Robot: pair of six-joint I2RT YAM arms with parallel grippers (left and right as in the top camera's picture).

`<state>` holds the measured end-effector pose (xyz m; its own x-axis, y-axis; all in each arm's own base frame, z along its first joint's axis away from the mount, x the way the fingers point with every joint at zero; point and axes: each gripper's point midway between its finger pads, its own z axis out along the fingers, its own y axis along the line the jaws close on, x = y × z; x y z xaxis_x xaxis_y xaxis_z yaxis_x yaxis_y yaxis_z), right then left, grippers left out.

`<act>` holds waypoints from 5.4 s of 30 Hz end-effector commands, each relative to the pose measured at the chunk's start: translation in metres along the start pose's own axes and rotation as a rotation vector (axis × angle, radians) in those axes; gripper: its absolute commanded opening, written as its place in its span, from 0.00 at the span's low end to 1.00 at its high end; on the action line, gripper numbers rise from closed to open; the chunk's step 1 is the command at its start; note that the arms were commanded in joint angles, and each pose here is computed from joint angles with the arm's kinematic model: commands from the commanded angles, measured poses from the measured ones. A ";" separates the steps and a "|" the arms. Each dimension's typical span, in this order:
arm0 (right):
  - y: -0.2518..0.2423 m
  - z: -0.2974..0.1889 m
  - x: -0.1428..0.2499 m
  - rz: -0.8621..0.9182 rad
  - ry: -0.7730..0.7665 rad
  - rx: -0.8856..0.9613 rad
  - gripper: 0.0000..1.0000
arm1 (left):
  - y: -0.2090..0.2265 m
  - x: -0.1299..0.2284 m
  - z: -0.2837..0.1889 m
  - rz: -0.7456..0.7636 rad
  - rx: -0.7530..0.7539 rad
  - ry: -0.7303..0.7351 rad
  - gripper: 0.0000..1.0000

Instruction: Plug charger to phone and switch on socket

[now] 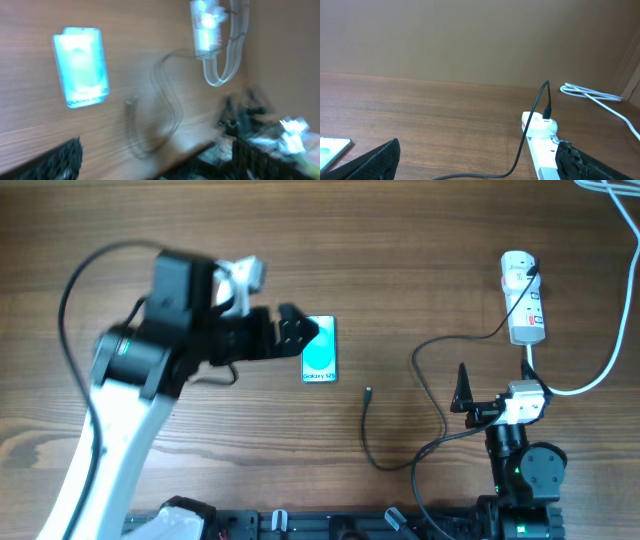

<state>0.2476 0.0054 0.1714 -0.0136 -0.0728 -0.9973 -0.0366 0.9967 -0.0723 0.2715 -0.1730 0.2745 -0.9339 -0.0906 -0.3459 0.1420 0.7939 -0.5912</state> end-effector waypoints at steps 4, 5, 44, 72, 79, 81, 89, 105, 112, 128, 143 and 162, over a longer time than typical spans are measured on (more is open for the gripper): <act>0.000 0.000 -0.002 -0.006 -0.008 0.000 1.00 | 0.020 -0.029 0.058 0.023 -0.388 0.243 1.00; 0.000 0.000 -0.002 -0.006 -0.008 0.000 1.00 | 0.018 -0.028 0.073 0.026 -0.369 0.265 1.00; 0.000 0.000 -0.002 -0.005 -0.008 0.000 1.00 | 0.132 0.023 0.244 -0.101 -0.652 0.398 1.00; 0.000 0.000 -0.002 -0.006 -0.008 0.000 1.00 | 0.149 0.040 0.264 -0.058 -0.640 0.391 0.95; 0.000 0.000 -0.002 -0.006 -0.008 0.000 1.00 | 0.149 0.041 0.264 -0.059 -0.640 0.392 0.80; 0.000 0.000 -0.002 -0.006 -0.008 0.000 0.99 | 0.149 0.041 0.264 -0.059 -0.640 0.393 0.72; 0.000 0.000 -0.002 -0.006 -0.008 0.000 1.00 | 0.146 0.048 0.259 -0.080 -0.634 0.432 0.75; 0.000 0.000 -0.002 -0.006 -0.008 0.000 1.00 | 0.005 0.052 0.190 -0.161 -0.031 0.621 0.75; 0.000 0.000 -0.002 -0.006 -0.008 0.000 1.00 | -0.081 0.020 0.120 -0.395 0.664 0.768 0.73; 0.000 0.000 -0.002 -0.005 -0.008 0.000 1.00 | -0.038 -0.049 0.077 -0.810 0.758 0.740 0.74; -0.001 0.000 -0.002 -0.006 -0.009 0.003 1.00 | -0.019 -0.059 0.061 -0.956 0.738 0.724 0.74; 0.064 -0.074 -0.202 0.550 -0.288 -0.558 1.00 | -0.019 -0.058 0.061 -0.947 0.740 0.722 0.74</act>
<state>0.1889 0.0796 0.3273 0.0087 0.6349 -0.7726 -0.6087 0.6163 0.4996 0.3454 -0.2200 0.2335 -0.6625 0.0597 0.7467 -0.7358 0.1348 -0.6637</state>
